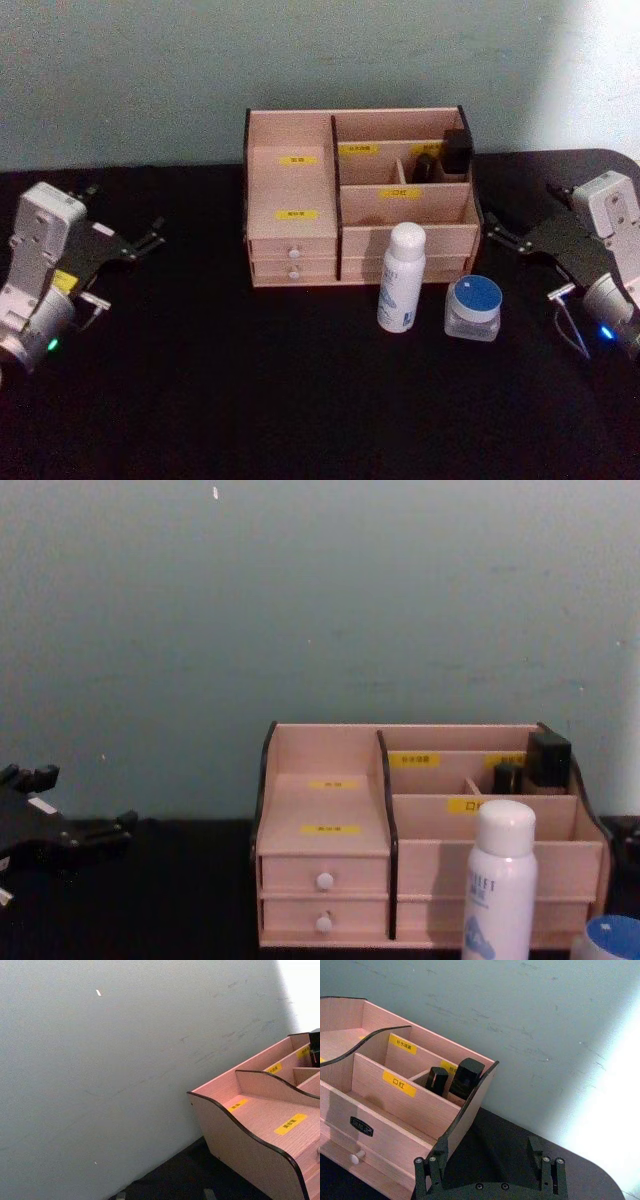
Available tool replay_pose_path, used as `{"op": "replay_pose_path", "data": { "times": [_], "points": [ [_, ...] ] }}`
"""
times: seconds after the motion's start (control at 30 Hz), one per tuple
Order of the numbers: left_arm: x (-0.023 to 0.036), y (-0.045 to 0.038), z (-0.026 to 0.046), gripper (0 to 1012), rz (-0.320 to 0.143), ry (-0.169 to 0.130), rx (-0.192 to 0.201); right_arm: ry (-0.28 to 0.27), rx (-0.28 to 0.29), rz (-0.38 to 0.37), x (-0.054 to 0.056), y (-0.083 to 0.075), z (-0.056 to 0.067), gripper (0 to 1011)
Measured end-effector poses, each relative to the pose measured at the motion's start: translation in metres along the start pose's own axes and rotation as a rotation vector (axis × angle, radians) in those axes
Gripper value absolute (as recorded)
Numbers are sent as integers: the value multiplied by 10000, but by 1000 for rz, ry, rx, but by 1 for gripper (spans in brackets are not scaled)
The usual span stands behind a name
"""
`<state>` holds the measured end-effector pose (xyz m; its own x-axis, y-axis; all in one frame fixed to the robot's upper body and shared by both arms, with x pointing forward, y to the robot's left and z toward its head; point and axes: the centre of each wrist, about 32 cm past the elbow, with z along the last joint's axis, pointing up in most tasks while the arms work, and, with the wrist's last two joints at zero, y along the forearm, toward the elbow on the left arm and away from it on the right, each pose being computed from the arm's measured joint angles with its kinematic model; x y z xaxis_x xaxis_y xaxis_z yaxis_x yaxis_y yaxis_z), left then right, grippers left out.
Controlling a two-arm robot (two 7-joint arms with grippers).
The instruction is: Pick up the facial cleanser and watermelon frost from the table and place them into the tiered storage box.
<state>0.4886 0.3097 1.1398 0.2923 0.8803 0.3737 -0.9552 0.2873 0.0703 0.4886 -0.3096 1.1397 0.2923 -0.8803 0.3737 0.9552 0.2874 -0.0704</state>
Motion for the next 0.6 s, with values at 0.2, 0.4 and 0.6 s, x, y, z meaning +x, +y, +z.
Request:
{"op": "replay_pose_path", "data": {
  "times": [0.2, 0.4, 0.6],
  "points": [
    [0, 0, 0, 1001, 0, 0, 0, 0, 0, 0, 0, 0, 0, 1003],
    [0, 0, 0, 1001, 0, 0, 0, 0, 0, 0, 0, 0, 0, 1003],
    [0, 0, -1, 1001, 0, 0, 0, 0, 0, 0, 0, 0, 0, 1003]
  ]
}}
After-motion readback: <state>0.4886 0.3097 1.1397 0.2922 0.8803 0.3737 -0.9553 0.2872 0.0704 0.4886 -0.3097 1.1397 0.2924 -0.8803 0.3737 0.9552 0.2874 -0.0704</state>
